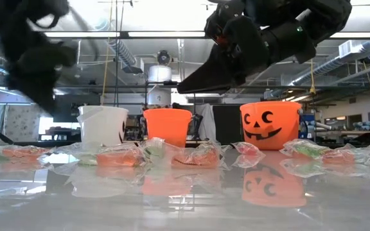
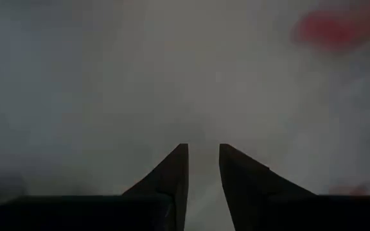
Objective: Sort candy by brand, put in halloween buckets
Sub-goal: Put the green gummy into the white bucket, then put the orange gummy into the white bucket
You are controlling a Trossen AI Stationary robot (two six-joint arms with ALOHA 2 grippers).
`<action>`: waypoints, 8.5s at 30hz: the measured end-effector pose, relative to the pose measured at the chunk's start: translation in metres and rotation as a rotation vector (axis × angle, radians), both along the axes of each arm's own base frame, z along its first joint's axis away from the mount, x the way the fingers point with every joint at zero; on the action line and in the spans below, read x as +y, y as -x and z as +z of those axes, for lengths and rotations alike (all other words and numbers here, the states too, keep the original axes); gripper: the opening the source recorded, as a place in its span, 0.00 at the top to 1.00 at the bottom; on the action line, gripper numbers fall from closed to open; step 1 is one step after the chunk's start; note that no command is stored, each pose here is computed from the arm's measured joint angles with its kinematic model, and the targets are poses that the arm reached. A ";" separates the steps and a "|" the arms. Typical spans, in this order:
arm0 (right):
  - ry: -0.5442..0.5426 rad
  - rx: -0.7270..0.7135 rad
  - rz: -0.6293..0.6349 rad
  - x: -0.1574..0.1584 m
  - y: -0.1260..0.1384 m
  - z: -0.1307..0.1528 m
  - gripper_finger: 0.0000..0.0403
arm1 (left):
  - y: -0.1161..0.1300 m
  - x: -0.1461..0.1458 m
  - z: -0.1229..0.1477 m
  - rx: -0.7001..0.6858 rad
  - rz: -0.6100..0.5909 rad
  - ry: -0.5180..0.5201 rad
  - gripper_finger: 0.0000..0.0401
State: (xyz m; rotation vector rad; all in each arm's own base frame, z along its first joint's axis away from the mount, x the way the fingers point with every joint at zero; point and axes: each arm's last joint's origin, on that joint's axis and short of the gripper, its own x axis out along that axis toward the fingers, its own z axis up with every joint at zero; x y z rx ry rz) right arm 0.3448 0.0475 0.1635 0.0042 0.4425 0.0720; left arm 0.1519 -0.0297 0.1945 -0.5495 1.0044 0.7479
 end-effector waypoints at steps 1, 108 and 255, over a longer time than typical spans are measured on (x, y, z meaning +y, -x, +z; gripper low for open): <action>-0.004 0.000 0.011 0.000 0.000 0.000 0.85 | 0.003 -0.001 -0.004 0.065 0.036 0.042 0.77; -0.033 0.028 0.107 0.003 0.001 -0.002 0.85 | -0.043 0.198 0.070 0.329 0.077 -0.212 0.61; -0.046 0.046 0.117 0.018 -0.002 0.005 0.85 | -0.033 0.020 0.083 0.200 -0.196 0.015 0.66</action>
